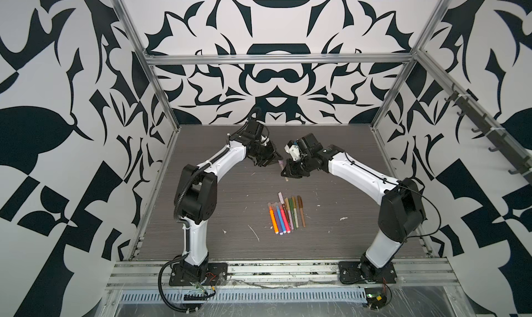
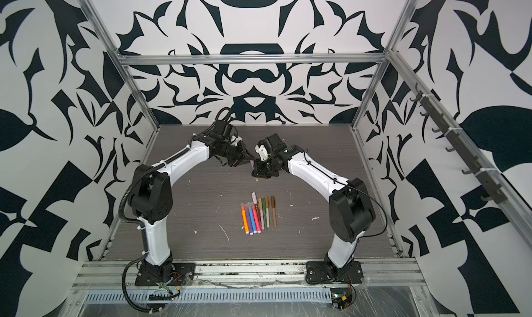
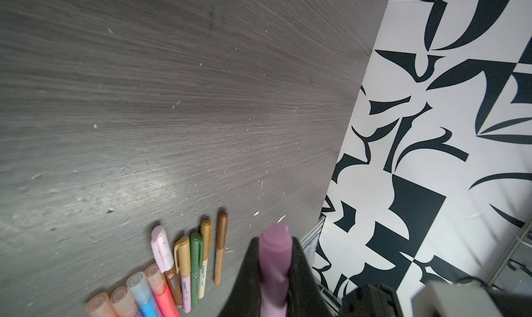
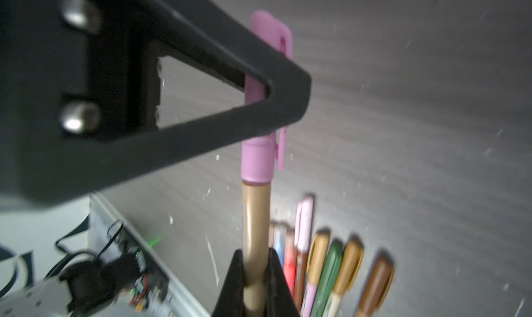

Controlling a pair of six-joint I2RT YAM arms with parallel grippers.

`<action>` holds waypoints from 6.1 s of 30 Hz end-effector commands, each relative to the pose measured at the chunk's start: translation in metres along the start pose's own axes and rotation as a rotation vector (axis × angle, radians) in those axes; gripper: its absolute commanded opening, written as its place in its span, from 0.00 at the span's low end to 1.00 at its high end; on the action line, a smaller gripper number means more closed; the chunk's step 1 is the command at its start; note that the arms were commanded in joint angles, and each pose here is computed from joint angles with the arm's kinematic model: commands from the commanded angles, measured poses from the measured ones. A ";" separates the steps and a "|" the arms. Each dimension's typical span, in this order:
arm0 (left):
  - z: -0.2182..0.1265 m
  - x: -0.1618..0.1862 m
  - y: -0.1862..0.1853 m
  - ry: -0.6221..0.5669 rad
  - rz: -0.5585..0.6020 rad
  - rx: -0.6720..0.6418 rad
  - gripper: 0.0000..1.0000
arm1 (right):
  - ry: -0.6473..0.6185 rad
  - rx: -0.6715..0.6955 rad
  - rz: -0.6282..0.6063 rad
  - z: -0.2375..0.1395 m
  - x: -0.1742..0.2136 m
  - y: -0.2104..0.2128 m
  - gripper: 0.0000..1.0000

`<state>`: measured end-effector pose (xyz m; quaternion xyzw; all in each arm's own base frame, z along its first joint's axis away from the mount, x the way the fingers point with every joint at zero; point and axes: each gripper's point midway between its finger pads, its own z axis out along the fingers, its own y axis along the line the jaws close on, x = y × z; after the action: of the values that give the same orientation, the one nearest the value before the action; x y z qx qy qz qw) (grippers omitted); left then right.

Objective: Open the pen caps
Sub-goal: 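Pull the pen barrel away with the right gripper while the left holds the cap, then release the pink cap with the left gripper while the right lays down the pen, then move the right gripper to the brown-capped pen and grasp its barrel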

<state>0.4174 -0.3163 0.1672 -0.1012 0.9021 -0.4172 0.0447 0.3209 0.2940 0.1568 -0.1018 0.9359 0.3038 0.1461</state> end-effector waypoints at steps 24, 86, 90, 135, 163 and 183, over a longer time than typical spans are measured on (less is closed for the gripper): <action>-0.034 -0.035 0.182 0.012 0.150 -0.744 0.00 | 0.016 0.175 0.162 -0.042 0.053 -0.053 0.00; -0.020 0.002 0.185 0.109 0.148 -0.692 0.49 | 0.029 0.513 0.073 -0.003 -0.081 -0.181 0.39; -0.017 -0.005 0.192 0.107 0.142 -0.706 0.49 | -0.032 0.459 0.080 -0.030 -0.086 -0.155 0.40; 0.022 -0.047 0.170 0.094 0.087 -0.605 0.39 | -0.043 0.380 0.099 -0.060 0.020 -0.099 0.38; -0.050 0.000 0.088 -0.110 0.086 -0.281 0.49 | 0.186 0.447 0.058 0.008 0.173 -0.094 0.35; -0.052 0.008 0.089 -0.082 0.076 -0.282 0.49 | 0.230 0.527 0.063 0.029 0.182 -0.115 0.19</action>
<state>0.3947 -0.2234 0.1236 -0.0878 0.9546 -0.2714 0.0856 0.1906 0.2053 0.0142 -0.0688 0.9950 0.0510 0.0516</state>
